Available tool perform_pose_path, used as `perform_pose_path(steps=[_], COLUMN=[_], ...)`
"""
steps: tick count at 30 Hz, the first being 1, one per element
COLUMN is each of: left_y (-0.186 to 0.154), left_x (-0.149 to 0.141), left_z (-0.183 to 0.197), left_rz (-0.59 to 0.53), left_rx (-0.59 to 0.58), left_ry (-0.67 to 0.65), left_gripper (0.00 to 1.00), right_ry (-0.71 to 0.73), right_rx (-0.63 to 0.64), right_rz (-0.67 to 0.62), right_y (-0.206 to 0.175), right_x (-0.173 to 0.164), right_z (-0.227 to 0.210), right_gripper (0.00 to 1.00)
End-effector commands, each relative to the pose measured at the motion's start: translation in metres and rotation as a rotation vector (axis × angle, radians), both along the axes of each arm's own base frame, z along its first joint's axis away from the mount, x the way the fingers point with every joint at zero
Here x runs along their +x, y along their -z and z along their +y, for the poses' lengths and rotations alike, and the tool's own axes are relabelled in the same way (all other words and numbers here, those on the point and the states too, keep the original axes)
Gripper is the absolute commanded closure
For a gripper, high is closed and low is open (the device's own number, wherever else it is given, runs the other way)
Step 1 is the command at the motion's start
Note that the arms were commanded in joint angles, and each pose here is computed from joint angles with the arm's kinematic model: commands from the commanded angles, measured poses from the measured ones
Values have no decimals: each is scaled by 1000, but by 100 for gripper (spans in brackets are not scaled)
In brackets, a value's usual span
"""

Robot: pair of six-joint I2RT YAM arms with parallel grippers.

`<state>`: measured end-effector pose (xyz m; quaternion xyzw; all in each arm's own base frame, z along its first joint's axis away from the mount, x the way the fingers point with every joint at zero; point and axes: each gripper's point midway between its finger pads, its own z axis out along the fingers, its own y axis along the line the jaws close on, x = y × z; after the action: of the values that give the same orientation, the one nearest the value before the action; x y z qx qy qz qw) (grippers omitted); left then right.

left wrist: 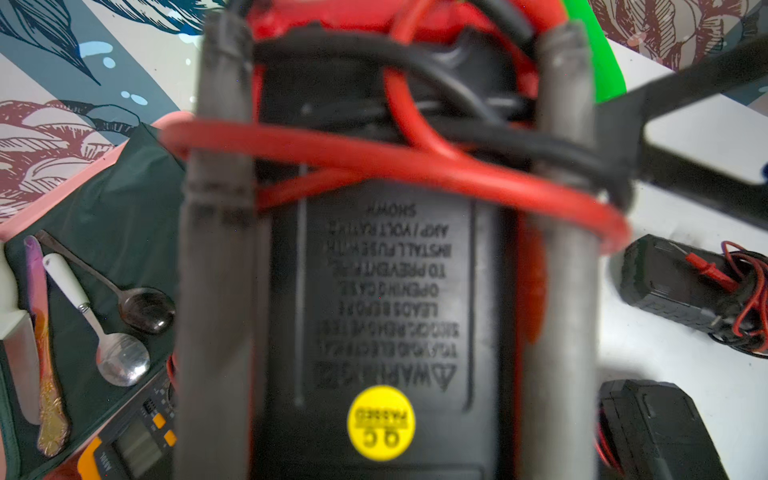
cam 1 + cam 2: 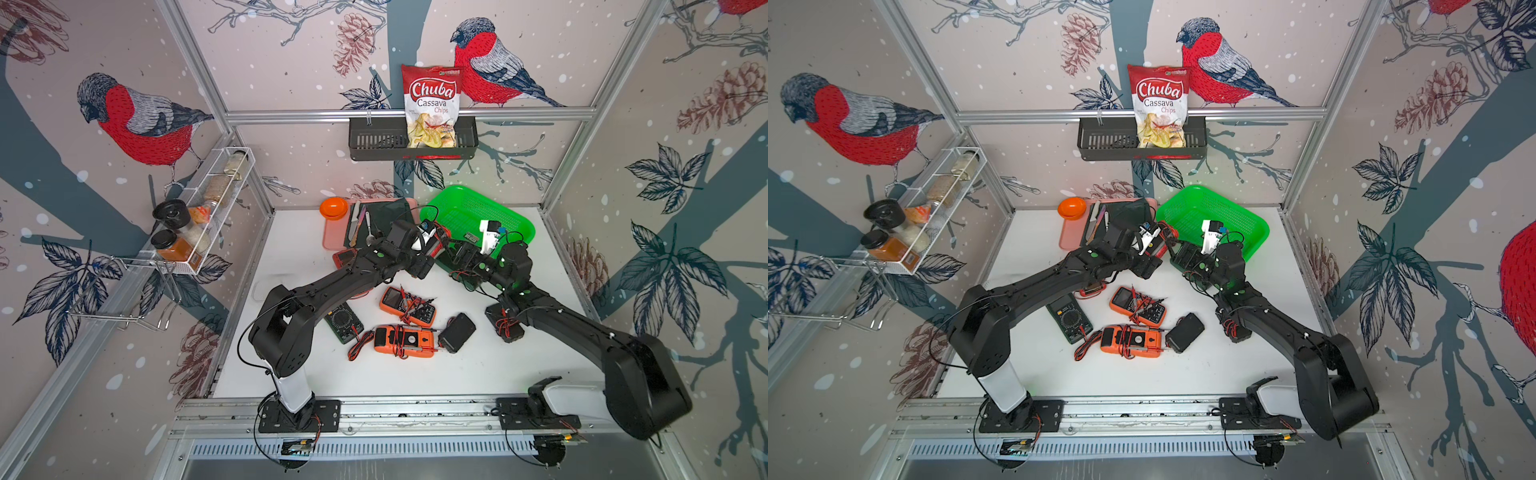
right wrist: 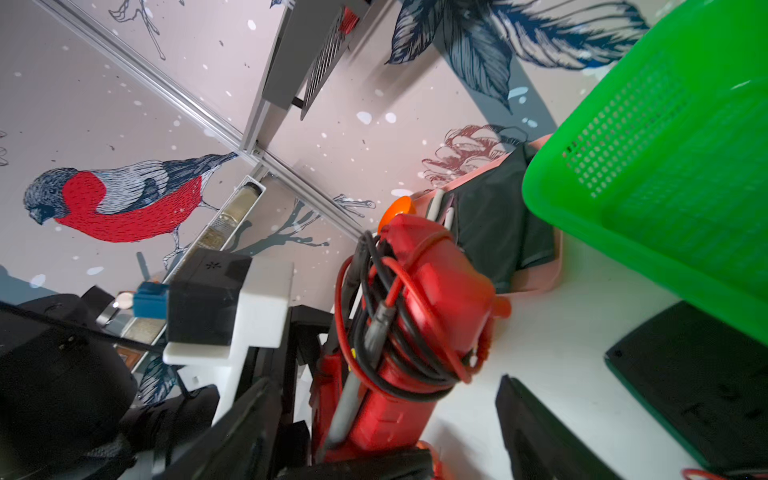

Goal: Put the multimeter into the basket
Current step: Pick up the multimeter from the center of the board.

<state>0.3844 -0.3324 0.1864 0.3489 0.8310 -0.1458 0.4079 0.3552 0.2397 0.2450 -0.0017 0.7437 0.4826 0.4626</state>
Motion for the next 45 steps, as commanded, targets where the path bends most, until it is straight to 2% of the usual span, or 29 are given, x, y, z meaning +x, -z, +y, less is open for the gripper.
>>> perform_pose_path(steps=[1, 9, 13, 21, 23, 24, 25, 27, 28, 29, 31, 37, 41, 45], left_y=[-34, -46, -45, -37, -38, -38, -40, -43, -46, -48, -58, -104, -118, -115], left_x=[11, 14, 9, -3, -6, -7, -6, -6, -6, -7, -11, -31, -32, -25], left_z=[-12, -11, -17, -25, -25, -24, -22, -19, -18, -16, -14, 3, 29, 59], left_rz=[-101, -130, -122, -95, -100, -103, -108, -118, -124, -129, -147, -237, -302, -327], left_rx=[-110, -144, -153, -144, -149, -151, -151, -151, -153, -157, -183, -312, -356, -356], left_ry=[15, 6, 53, 145, 157, 156, 148, 135, 128, 124, 122, 97, -21, -165], left_gripper=[100, 100, 100, 100, 99, 95, 85, 52, 32, 5, 2, 2, 2, 2], right_ry=[-59, -64, -94, -104, -94, -89, -80, -59, -47, -37, -14, 89, 173, 282], right_rx=[95, 138, 159, 186, 191, 191, 189, 190, 191, 193, 189, 130, 114, 75], right_rz=[-28, 55, 50, 49, 47, 44, 43, 43, 43, 42, 37, -22, -60, -80], right_y=[-18, 8, 8, 8, 9, 8, 8, 8, 7, 6, 2, -21, -39, -41], right_x=[-2, 4, 6, 15, 17, 18, 19, 23, 26, 28, 35, 69, 102, 144], right_z=[16, 27, 33, 41, 39, 39, 37, 32, 28, 24, 15, -20, -51, -82], right_gripper=[14, 19, 22, 32, 41, 46, 54, 73, 83, 91, 100, 100, 100, 100])
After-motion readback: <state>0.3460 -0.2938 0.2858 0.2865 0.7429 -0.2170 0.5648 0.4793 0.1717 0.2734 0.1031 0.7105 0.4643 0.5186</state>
